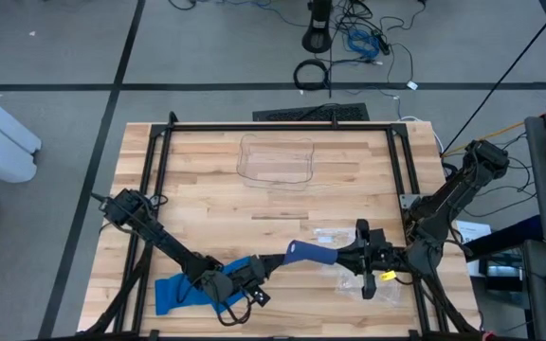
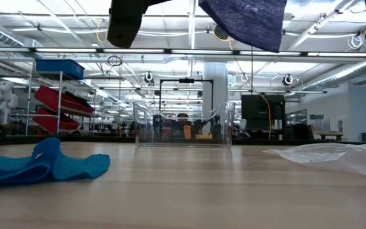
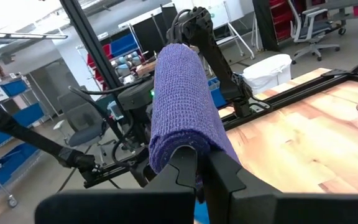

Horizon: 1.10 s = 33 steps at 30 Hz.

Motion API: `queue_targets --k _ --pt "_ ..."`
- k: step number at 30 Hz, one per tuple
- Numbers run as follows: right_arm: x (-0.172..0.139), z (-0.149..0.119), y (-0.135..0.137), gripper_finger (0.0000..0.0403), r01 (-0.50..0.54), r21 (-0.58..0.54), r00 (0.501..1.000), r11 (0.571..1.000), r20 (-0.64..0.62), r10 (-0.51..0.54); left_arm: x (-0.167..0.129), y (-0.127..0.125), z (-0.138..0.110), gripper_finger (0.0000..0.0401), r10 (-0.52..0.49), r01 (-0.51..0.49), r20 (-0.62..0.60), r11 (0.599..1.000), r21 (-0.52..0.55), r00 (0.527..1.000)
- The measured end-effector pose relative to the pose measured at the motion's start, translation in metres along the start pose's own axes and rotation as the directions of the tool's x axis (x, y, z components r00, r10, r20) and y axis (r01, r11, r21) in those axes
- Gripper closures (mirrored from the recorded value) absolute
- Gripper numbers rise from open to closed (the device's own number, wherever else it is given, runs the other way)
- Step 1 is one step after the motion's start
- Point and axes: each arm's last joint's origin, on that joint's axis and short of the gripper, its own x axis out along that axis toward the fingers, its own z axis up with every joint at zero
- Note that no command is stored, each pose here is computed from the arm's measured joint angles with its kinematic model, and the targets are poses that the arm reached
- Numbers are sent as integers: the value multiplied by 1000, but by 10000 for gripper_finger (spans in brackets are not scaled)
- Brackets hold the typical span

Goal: Roll bandage
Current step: Roll the purple bandage

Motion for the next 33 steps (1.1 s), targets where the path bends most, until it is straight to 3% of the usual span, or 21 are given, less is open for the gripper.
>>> queue_targets --k 14,33 --pt "7 1 -7 403 47 -17 999 999 4 -46 -10 1 7 251 5 -8 47 998 70 999" --pt "8 -8 -13 403 83 11 995 996 -58 -83 -14 1 9 251 5 -9 56 997 80 998"
